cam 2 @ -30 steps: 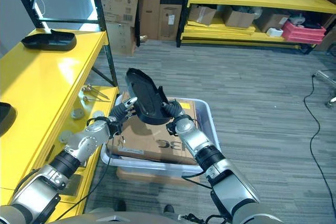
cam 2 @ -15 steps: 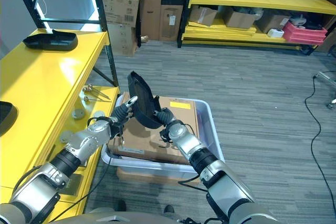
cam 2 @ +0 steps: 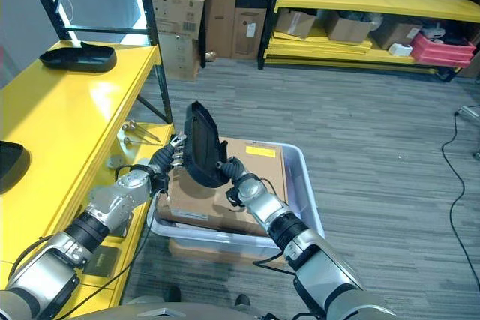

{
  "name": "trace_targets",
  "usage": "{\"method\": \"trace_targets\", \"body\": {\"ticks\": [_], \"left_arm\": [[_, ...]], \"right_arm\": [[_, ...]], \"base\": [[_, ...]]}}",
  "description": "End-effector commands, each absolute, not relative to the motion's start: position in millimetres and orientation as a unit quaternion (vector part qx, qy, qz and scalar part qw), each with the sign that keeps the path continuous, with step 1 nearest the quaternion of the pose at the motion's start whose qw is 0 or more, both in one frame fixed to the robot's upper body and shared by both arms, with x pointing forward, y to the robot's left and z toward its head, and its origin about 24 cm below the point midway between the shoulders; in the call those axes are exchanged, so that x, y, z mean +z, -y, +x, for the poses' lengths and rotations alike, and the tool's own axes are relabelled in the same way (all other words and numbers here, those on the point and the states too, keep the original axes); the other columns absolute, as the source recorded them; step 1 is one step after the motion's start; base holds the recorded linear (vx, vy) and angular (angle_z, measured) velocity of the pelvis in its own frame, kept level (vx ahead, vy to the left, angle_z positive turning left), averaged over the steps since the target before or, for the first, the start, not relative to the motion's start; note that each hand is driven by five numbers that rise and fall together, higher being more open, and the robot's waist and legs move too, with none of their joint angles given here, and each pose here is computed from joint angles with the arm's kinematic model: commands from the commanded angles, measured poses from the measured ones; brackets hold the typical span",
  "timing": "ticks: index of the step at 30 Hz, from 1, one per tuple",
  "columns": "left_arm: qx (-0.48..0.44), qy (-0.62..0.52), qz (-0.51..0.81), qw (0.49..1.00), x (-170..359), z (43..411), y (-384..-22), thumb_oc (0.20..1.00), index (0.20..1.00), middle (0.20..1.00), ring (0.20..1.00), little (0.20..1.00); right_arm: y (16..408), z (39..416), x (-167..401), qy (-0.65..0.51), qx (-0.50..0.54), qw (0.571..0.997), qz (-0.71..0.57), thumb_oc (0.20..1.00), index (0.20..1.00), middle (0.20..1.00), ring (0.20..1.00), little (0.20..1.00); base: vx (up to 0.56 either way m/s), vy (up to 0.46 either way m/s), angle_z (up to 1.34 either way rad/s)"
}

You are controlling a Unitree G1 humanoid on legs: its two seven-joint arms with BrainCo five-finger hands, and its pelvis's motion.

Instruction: Move parts from the plastic box to the shelf.

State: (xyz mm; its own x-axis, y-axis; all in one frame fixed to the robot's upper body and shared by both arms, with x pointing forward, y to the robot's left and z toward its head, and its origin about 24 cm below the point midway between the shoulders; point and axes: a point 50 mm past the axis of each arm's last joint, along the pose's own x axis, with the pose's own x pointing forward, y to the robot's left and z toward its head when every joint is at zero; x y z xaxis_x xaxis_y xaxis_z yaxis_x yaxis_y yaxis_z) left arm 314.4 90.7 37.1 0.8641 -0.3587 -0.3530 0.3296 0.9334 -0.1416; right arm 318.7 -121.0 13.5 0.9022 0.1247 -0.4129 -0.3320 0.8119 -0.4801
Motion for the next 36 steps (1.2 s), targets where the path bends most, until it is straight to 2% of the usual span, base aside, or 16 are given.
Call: {"method": "trace_targets", "body": {"ticks": [1, 15, 21, 26, 27, 28, 33, 36], "left_arm": [[-0.252, -0.111, -0.049, 0.96, 71.0, 319.8, -50.0, 0.2, 0.2, 0.2, 0.2, 0.2], [-0.256, -0.091, -0.017, 0.962, 70.2, 321.6, -48.5, 0.2, 0.2, 0.2, 0.2, 0.2], [-0.245, -0.08, -0.038, 0.965, 76.3, 322.6, -51.6, 0.2, 0.2, 0.2, 0.2, 0.2], [-0.211, -0.107, -0.053, 0.97, 58.9, 319.0, -83.6, 0.2, 0.2, 0.2, 0.2, 0.2], [-0.209, -0.113, -0.058, 0.97, 55.4, 317.6, -86.6, 0.366, 0.366, 0.366, 0.366, 0.366], [-0.205, -0.121, -0.064, 0.969, 52.4, 316.1, -89.5, 1.0, 1.0, 1.0, 1.0, 1.0], [-0.155, -0.162, -0.096, 0.97, 26.5, 301.2, -113.8, 1.0, 1.0, 1.0, 1.0, 1.0], [-0.144, -0.173, -0.103, 0.969, 16.5, 293.3, -123.0, 1.0, 1.0, 1.0, 1.0, 1.0]], "right_arm": [[99.0, 328.5, 39.4, -0.11, 0.148, 0.94, -0.286, 0.2, 0.2, 0.2, 0.2, 0.2], [106.6, 328.3, 37.4, -0.113, 0.128, 0.945, -0.28, 0.2, 0.2, 0.2, 0.2, 0.2], [128.6, 329.5, 34.5, -0.129, 0.078, 0.949, -0.276, 0.2, 0.2, 0.2, 0.2, 0.2], [187.7, 323.2, 34.2, -0.141, 0.003, 0.949, -0.28, 0.2, 0.2, 0.2, 0.2, 0.2], [194.7, 321.5, 33.8, -0.144, -0.004, 0.949, -0.28, 0.2, 0.2, 0.2, 0.2, 0.2], [201.0, 319.3, 32.9, -0.146, -0.013, 0.949, -0.28, 0.2, 0.2, 0.2, 0.2, 0.2], [234.9, 305.1, 26.3, -0.166, -0.051, 0.94, -0.292, 0.2, 0.2, 0.2, 0.2, 0.2], [242.4, 300.3, 23.5, -0.176, -0.054, 0.935, -0.303, 0.2, 0.2, 0.2, 0.2, 0.2]], "base": [[0.0, 0.0, 0.0], [0.0, 0.0, 0.0], [0.0, 0.0, 0.0], [0.0, 0.001, -0.01], [0.01, 0.006, -0.05], [0.02, 0.01, -0.03], [0.01, 0.014, -0.01], [0.02, 0.047, -0.01]]}}
